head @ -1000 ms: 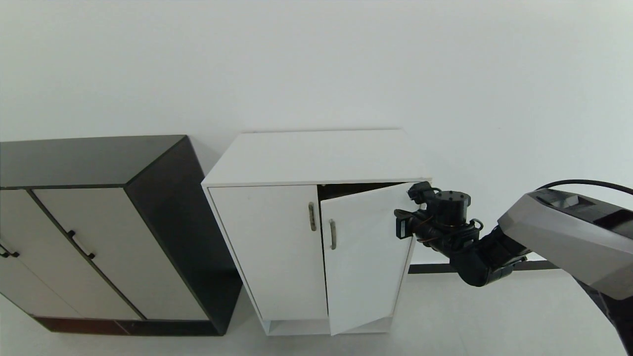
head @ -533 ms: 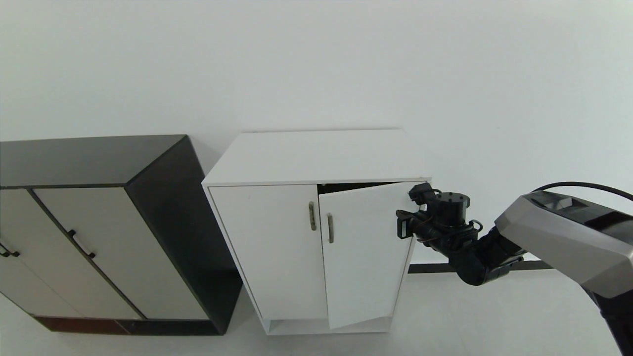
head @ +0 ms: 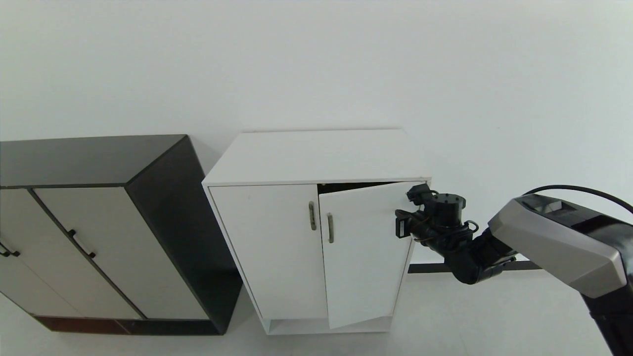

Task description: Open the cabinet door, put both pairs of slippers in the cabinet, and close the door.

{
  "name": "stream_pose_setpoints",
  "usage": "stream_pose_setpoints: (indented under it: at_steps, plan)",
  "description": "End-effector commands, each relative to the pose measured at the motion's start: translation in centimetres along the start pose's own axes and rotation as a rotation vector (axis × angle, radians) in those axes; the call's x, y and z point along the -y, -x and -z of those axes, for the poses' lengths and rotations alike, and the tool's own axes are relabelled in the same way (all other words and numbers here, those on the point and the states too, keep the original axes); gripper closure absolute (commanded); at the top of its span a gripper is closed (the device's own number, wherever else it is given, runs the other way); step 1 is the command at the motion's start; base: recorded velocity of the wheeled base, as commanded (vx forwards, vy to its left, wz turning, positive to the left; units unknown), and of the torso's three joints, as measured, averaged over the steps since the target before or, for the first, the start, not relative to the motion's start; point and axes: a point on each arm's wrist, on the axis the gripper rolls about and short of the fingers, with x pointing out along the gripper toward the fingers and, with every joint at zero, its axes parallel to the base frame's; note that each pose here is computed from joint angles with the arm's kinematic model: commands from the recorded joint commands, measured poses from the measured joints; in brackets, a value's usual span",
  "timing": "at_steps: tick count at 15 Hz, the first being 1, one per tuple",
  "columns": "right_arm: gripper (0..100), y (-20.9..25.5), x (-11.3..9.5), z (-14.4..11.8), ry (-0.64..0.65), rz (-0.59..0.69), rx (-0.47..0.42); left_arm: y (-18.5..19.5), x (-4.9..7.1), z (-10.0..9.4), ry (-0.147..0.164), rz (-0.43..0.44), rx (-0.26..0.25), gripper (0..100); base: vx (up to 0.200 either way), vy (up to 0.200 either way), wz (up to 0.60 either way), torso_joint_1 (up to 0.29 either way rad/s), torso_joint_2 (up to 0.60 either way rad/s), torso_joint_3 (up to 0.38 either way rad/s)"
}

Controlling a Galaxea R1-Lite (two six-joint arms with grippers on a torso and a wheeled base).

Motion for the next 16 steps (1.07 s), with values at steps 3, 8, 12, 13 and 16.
stream_pose_setpoints:
  at_steps: [3,8,12,13,16]
  plan:
    - [100,-0.54,-0.01,0.10,-0.001,0.035,-0.005,-0.01,0.00,0.00,0.000,0.001,-0.001,100,0.000,0.000,0.00,0.000,0.00,0.000]
    - [100,-0.69,0.00,0.00,-0.012,0.040,0.000,-0.01,0.00,0.00,0.000,0.001,-0.001,100,0.000,0.000,0.00,0.000,0.00,0.000]
    - [100,-0.74,0.00,0.21,-0.012,0.040,-0.005,-0.01,0.00,0.00,0.000,0.001,-0.001,100,0.000,0.000,0.00,0.000,0.00,0.000]
    - [100,-0.79,0.00,0.31,-0.012,0.041,-0.006,-0.01,0.00,0.00,0.000,0.001,-0.001,100,0.000,0.000,0.00,0.000,0.00,0.000]
    - [100,-1.01,0.01,0.35,-0.012,0.043,-0.002,-0.01,0.00,0.00,0.000,0.001,-0.001,100,0.000,0.000,0.00,0.000,0.00,0.000]
